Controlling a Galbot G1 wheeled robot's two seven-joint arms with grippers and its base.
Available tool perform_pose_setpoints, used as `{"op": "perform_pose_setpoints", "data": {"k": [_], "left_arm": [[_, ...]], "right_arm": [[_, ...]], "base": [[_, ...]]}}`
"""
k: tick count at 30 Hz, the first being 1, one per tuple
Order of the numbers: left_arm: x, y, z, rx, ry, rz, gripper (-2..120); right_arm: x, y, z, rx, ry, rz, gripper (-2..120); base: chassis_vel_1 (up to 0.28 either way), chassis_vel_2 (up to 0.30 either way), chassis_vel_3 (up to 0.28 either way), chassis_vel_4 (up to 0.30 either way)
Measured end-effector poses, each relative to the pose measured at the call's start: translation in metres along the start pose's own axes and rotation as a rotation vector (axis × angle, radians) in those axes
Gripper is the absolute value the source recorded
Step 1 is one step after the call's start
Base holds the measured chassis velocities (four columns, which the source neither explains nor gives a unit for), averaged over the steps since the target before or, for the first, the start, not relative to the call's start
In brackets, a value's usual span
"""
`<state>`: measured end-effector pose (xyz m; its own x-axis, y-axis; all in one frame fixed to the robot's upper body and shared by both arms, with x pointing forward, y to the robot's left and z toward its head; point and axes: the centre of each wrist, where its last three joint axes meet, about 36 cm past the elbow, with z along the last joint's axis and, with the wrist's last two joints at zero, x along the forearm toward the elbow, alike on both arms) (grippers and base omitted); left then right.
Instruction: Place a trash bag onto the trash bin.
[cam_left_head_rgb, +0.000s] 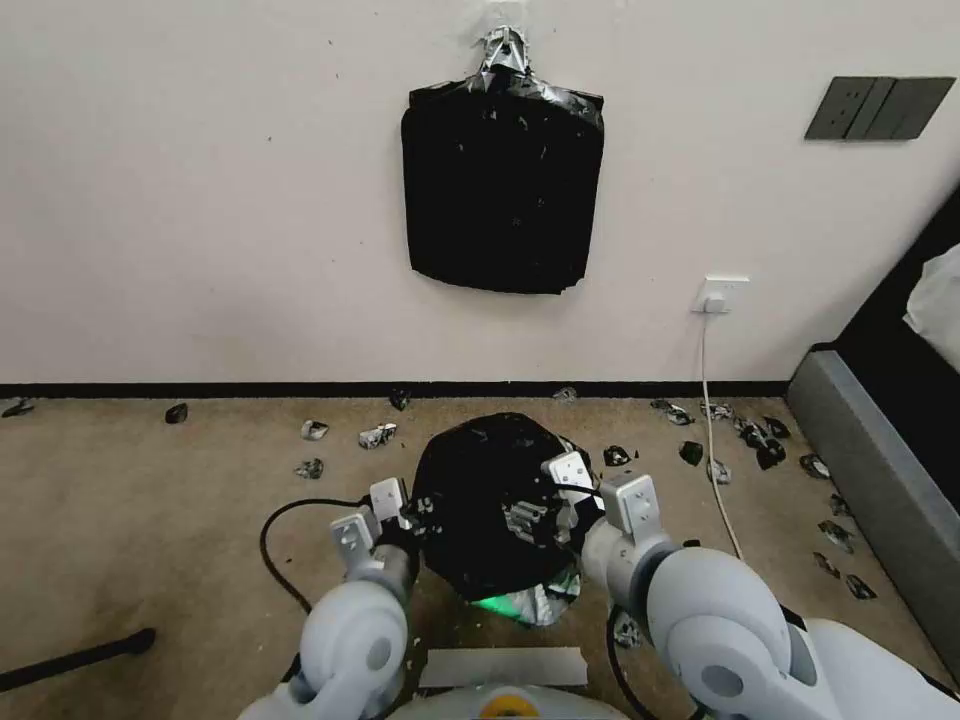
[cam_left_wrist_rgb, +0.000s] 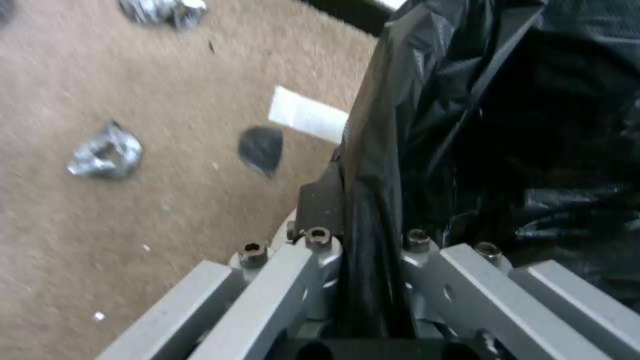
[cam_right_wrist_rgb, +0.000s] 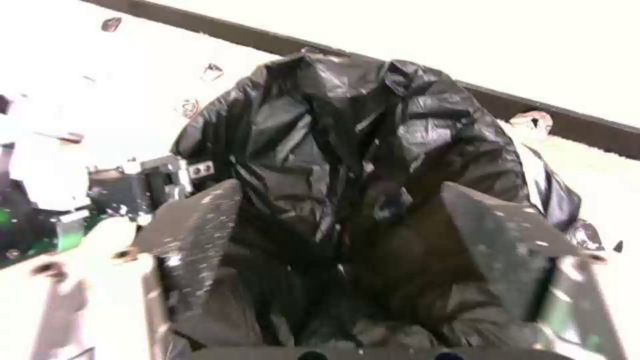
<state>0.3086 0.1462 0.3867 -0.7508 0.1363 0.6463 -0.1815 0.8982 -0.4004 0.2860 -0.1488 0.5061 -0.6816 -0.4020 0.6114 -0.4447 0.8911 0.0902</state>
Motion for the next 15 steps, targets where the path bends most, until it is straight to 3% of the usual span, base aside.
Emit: {"op": "perform_pose_setpoints", "data": {"k": [3,8,11,15], "left_arm": [[-0.0058,-0.0013,-0.0015,0.012,0.013,-0.006,4],[-0.0060,-0.0026,-0.0042,0.007,0.023,0.003,13],[-0.0036,-0.0033,-0.0072,0.001,0.026,0.024,29],[0.0011,-0.0029,-0.0087,0.002,0.025,0.047,39]], "right_arm": [[0.0000,-0.0002,-0.0003,-0.001,-0.002,0.001,97],[-0.0007,-0.0016,-0.0004,-0.001,-0.002,0.006,100],[-0.0005,-0.0014,0.0007,-0.003,-0.001,0.008,100],[-0.0001,-0.0008,0.0023,-0.007,-0.001,0.012,100]], "base": [[0.000,0.000,0.000,0.000],[0.000,0.000,0.000,0.000],[0.000,0.000,0.000,0.000],[0.000,0.000,0.000,0.000]]}}
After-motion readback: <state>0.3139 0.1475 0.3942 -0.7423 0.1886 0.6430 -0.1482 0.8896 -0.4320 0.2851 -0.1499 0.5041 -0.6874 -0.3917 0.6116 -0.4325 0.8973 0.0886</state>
